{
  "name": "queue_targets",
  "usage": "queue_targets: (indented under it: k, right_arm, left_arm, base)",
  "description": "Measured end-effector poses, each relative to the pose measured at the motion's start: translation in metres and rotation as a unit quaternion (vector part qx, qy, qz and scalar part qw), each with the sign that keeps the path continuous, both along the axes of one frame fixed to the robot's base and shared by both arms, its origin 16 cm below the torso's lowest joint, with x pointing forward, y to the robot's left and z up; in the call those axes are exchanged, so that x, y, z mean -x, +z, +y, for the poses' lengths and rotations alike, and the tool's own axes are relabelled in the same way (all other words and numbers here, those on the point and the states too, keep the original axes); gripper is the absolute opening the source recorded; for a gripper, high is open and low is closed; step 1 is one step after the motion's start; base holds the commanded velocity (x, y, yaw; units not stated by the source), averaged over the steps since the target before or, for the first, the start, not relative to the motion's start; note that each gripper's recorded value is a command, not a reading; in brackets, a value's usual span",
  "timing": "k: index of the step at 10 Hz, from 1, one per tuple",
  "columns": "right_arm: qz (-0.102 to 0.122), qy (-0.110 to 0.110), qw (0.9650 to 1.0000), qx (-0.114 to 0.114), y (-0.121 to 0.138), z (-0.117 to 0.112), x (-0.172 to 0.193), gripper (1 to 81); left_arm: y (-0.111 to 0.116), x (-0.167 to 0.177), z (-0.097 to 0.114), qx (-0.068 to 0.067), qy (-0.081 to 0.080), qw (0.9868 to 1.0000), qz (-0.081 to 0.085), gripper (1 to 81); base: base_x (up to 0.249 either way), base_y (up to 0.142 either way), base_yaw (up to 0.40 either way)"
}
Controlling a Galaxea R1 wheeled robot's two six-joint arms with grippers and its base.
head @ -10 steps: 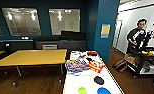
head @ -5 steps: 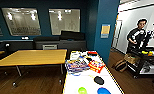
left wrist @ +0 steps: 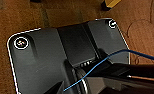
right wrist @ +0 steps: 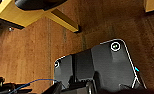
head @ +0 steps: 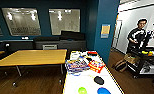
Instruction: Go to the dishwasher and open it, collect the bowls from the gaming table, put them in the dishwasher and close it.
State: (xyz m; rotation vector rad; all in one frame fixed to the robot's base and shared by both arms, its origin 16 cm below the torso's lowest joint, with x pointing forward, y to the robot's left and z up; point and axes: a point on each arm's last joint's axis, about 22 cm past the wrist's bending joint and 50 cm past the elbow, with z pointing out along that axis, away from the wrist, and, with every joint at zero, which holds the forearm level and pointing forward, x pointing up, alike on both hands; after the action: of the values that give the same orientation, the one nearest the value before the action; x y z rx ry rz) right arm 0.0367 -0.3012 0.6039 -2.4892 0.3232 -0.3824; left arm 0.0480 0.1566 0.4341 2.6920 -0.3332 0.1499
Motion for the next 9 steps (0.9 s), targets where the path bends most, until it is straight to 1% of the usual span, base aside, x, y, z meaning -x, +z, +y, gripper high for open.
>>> queue_targets:
  k: [2,4,5,6,7,8,9]
  right_arm:
    - [-0.033,-0.019,0.9993,-0.004,0.042,-0.026,-0.051,81.1]
    - [-0.062,-0.04,0.9972,-0.014,0.077,-0.038,-0.107,81.1]
    - [-0.071,-0.046,0.9963,-0.015,0.091,-0.046,-0.13,81.1]
    - [-0.08,-0.056,0.9951,-0.015,0.111,-0.059,-0.161,81.1]
    - [-0.084,-0.063,0.9943,-0.017,0.128,-0.069,-0.184,81.1]
    - [-0.085,-0.068,0.9939,-0.021,0.141,-0.074,-0.202,81.1]
    - [-0.081,-0.069,0.9939,-0.027,0.155,-0.077,-0.218,81.1]
  left_arm:
    - [0.0,0.0,0.0,0.0,0.0,1.0,0.0,81.1]
    - [0.0,0.0,0.0,0.0,0.0,1.0,0.0,81.1]
    - [0.0,0.0,0.0,0.0,0.0,1.0,0.0,81.1]
    - [0.0,0.0,0.0,0.0,0.001,1.0,0.0,81.1]
    - [0.0,0.0,0.0,0.0,0.001,1.0,0.0,81.1]
    - [0.0,0.0,0.0,0.0,0.001,1.0,0.0,81.1]
    - [0.0,0.0,0.0,0.0,0.001,1.0,0.001,81.1]
  base:
    - [0.0,0.0,0.0]
    - [0.0,0.0,0.0]
    - [0.0,0.0,0.0]
    - [0.0,0.0,0.0]
    - [0.0,0.0,0.0]
    - [0.0,0.0,0.0]
    - [0.0,0.0,0.0]
